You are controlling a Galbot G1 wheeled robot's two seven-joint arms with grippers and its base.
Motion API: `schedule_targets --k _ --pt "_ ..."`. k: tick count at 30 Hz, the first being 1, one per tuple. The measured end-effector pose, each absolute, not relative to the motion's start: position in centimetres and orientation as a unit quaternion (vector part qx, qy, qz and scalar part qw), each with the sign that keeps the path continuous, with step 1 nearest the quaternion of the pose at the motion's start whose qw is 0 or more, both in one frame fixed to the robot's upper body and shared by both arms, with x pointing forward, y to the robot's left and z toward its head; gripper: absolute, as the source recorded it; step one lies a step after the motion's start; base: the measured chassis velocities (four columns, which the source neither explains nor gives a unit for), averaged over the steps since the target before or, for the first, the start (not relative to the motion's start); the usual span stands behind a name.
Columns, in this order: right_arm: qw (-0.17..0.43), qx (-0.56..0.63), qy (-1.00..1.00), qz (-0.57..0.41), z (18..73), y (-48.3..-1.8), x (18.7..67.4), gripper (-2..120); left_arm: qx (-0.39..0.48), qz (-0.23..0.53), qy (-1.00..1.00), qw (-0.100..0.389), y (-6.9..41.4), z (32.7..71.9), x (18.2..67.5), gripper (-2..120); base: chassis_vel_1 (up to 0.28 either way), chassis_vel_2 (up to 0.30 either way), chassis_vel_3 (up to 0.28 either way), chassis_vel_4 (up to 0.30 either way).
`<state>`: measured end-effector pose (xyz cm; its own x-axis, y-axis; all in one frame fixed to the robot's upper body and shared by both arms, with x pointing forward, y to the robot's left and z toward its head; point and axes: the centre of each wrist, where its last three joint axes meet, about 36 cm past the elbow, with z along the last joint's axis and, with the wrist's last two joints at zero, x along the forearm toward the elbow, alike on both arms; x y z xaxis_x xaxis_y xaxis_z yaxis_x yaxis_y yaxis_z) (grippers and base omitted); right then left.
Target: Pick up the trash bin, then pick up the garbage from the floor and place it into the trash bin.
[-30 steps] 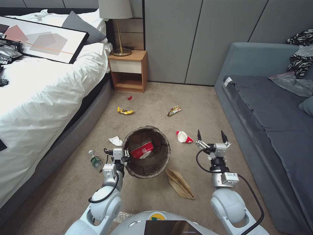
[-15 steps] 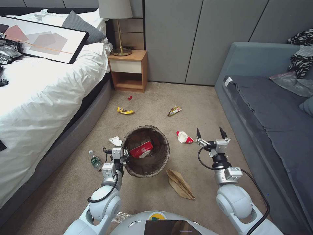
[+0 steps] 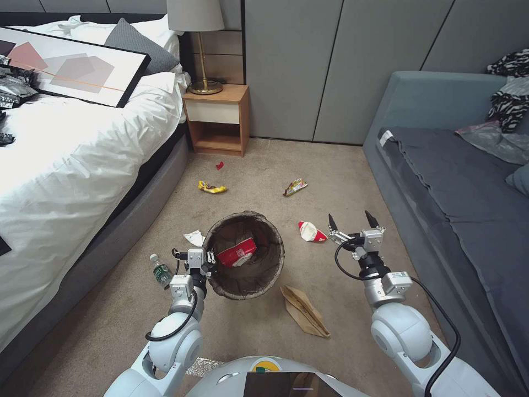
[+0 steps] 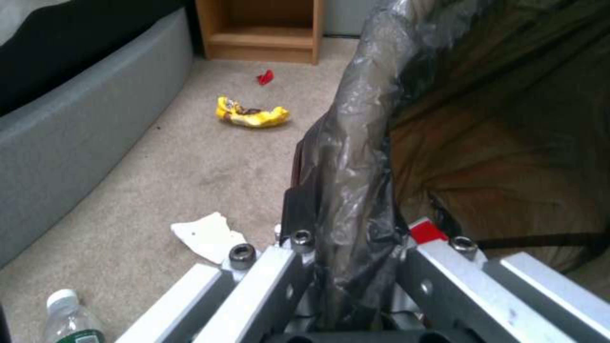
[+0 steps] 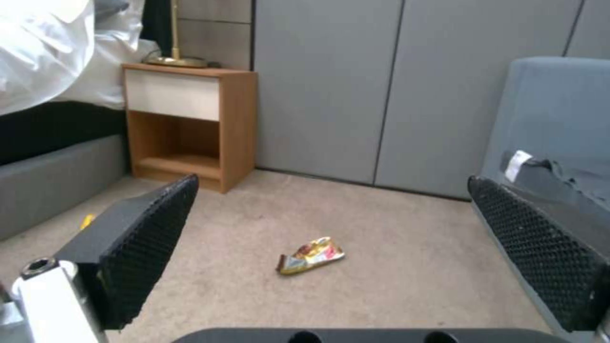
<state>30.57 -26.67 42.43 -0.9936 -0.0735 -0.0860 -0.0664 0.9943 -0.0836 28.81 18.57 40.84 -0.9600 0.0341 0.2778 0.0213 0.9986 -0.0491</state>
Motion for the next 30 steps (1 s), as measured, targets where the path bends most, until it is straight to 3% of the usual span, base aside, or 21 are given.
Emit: schedule_targets --k 14,30 --pt "0.021 -0.062 0.997 -0.039 42.0 -27.1 30.9 100 -0.016 0.02 -0.99 0.141 18.6 40.8 28.9 2 0.0 0.0 0.0 0.0" --pt "-0.106 -0.153 0.982 -0.033 38.2 -27.1 31.1 100 -0.004 0.017 -0.99 0.139 19.4 40.9 29.4 2 0.0 0.0 0.0 0.0"
